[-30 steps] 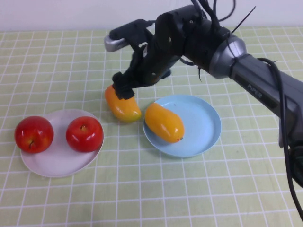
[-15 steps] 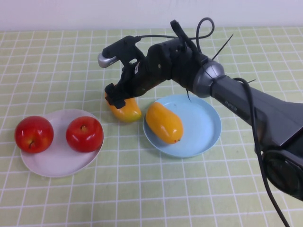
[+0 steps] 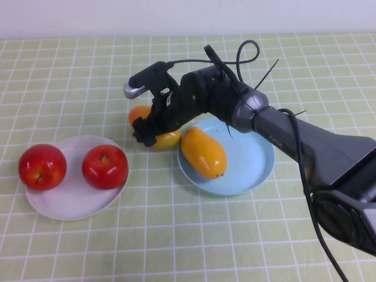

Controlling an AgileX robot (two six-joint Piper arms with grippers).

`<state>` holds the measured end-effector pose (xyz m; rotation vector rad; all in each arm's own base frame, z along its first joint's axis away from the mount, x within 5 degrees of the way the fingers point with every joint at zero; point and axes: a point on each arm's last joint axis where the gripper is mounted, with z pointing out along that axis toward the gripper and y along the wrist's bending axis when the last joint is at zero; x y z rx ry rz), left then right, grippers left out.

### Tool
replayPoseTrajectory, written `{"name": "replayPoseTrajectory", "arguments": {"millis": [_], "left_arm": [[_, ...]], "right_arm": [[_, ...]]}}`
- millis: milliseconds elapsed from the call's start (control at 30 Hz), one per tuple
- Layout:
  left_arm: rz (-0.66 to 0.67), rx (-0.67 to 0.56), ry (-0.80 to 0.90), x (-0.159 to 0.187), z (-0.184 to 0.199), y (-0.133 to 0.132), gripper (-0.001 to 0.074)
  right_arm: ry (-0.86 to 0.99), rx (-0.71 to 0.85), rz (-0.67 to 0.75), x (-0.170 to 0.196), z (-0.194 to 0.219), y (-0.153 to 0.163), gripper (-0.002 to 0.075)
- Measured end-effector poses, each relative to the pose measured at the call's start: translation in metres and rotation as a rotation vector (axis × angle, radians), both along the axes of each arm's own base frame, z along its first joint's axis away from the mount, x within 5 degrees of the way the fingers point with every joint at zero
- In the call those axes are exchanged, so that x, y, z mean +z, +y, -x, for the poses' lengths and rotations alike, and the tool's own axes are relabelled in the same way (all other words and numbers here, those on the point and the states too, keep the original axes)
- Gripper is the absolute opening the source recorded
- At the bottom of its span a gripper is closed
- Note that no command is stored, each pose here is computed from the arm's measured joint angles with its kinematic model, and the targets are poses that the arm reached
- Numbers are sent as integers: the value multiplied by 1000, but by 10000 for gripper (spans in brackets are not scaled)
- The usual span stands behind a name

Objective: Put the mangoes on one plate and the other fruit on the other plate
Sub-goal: Put another type of fruit in the right plate

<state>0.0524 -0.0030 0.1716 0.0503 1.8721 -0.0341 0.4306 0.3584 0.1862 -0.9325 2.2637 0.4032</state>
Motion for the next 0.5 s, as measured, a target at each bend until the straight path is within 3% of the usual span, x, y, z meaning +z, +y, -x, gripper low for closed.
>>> {"name": "replayPoseTrajectory", "arguments": {"millis": [100,233,500], "left_arm": [[0,0,0,0,0,0,2],[0,0,0,0,0,0,2],[0,0,0,0,0,0,2]], "right_arm": [[2,0,2,-1,0,0,654],[0,0,2,-1,0,0,588],[7,6,27,0,1,-2,588]]}}
